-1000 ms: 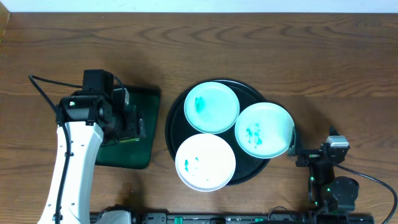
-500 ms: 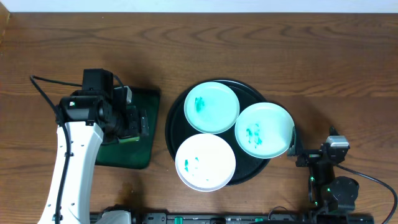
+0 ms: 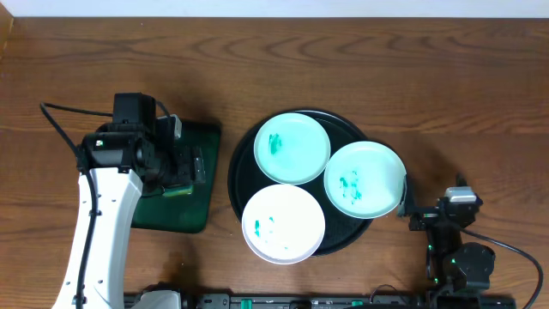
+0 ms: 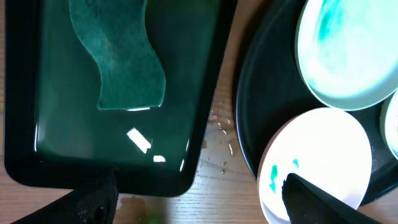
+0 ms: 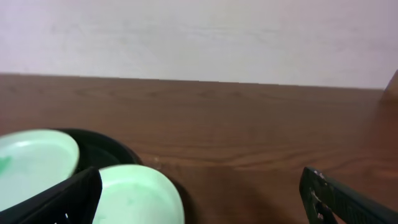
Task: Clean dirty plates on tray and stack at the side
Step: 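Move the right gripper to the rim of the right plate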
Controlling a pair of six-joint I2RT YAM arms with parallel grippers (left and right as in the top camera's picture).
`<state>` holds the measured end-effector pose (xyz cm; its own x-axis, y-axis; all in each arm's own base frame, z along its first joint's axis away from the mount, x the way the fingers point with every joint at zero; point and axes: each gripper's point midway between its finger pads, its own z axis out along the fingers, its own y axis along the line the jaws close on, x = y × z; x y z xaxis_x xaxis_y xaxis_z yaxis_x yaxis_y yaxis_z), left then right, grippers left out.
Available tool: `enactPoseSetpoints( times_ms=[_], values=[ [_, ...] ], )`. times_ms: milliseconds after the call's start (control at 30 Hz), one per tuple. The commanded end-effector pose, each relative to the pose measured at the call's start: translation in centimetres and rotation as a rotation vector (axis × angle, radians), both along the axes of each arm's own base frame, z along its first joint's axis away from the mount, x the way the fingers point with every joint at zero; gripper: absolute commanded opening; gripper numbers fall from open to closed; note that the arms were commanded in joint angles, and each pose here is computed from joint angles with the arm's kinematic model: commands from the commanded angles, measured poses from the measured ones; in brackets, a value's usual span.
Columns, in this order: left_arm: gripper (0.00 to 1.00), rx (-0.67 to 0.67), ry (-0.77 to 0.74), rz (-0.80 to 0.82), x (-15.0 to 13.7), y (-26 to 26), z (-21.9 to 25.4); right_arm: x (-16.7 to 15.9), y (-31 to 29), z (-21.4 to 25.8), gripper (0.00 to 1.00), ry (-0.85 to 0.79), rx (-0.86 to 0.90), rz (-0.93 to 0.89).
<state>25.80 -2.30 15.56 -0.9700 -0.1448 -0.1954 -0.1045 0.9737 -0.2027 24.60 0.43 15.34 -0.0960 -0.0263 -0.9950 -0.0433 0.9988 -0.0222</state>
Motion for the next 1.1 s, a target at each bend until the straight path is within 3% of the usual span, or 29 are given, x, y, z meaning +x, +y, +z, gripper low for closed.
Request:
enactPoseSetpoints(
  times_ms=[0,233,633,1067],
  values=[
    [0.85,-0.011,-0.033,-0.007,0.6,-0.1,0.9,0.0,-0.4,-0.8,0.99,0.047,-0.118,-0.007],
    [0.85,-0.011,-0.036,-0.007,0.7,-0.1,0.9,0.3,-0.9,-3.3,0.99,0.186,-0.089,-0.030],
    [0.85,-0.010,-0.056,-0.007,1.1,-0.1,1.1,1.4,-0.9,0.1,0.99,0.452,0.053,-0.061],
    [0.85,-0.010,-0.061,-0.007,1.3,-0.1,1.1,1.6,1.5,0.5,0.99,0.904,0.276,-0.029]
  ],
)
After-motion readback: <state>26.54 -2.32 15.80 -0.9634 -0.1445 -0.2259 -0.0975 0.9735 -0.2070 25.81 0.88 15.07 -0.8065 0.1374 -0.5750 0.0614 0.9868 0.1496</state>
